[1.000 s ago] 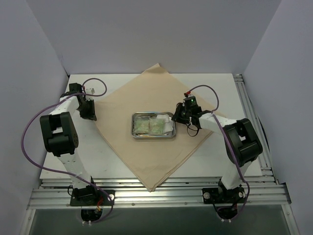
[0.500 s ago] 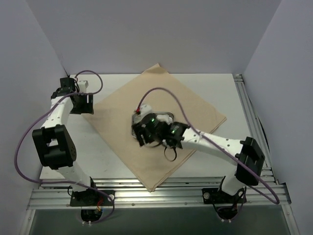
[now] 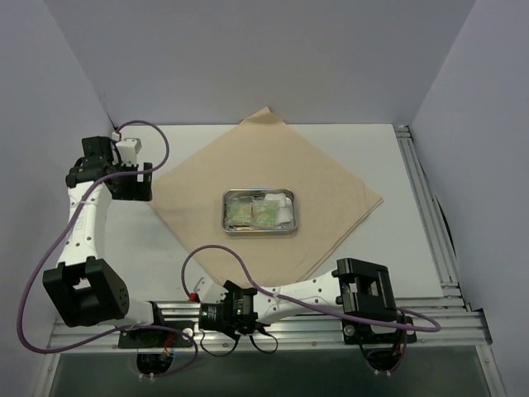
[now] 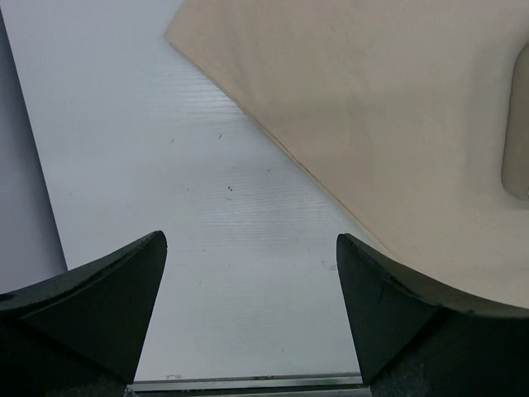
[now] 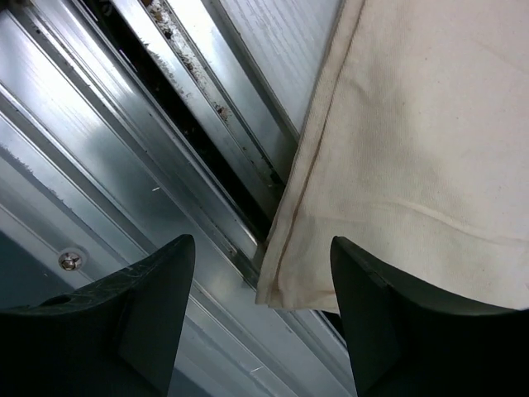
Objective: Prepare the surgical pack
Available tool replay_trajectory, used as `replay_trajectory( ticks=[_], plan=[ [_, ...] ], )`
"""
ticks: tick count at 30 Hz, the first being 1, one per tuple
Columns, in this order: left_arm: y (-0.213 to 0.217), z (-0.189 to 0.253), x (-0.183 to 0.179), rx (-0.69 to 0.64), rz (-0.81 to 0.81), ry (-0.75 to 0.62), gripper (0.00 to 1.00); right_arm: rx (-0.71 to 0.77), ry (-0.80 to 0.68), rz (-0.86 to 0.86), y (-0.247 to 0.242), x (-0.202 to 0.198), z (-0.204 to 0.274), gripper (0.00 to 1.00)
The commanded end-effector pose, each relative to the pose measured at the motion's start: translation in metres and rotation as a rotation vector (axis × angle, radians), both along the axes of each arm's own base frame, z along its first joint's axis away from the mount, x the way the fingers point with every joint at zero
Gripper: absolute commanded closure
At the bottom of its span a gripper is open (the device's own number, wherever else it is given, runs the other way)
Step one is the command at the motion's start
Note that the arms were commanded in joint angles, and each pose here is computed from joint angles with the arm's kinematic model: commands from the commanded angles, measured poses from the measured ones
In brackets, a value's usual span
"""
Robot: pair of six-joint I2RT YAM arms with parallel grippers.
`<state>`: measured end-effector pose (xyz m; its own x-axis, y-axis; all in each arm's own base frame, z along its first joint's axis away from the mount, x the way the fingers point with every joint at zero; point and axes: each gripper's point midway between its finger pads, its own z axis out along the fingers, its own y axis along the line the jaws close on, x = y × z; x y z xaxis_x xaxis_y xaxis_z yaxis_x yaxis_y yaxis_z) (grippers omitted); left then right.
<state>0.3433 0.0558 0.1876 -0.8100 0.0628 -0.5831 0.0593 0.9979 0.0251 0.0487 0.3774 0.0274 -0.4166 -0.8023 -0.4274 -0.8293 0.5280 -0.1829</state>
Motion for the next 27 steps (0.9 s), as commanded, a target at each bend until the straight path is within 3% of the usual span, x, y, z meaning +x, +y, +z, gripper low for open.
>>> replay_trajectory(
  ticks=[1, 7, 17, 27],
  plan=[
    [-0.006, 0.009, -0.013, -0.018, -0.03, -0.01, 0.07, -0.064, -0.107, -0.082, -0.02, 0.014, -0.001, 0.39],
    [-0.012, 0.008, -0.014, -0.045, -0.035, -0.01, 0.07, -0.12, -0.165, -0.127, -0.034, 0.029, -0.018, 0.43],
    [-0.013, 0.001, -0.009, -0.057, -0.043, -0.003, 0.07, -0.067, -0.187, -0.229, -0.032, 0.063, -0.006, 0.55],
    [-0.012, -0.012, -0.003, -0.068, -0.043, 0.021, 0.07, -0.076, -0.1, -0.052, -0.022, 0.03, -0.026, 0.47]
  ],
)
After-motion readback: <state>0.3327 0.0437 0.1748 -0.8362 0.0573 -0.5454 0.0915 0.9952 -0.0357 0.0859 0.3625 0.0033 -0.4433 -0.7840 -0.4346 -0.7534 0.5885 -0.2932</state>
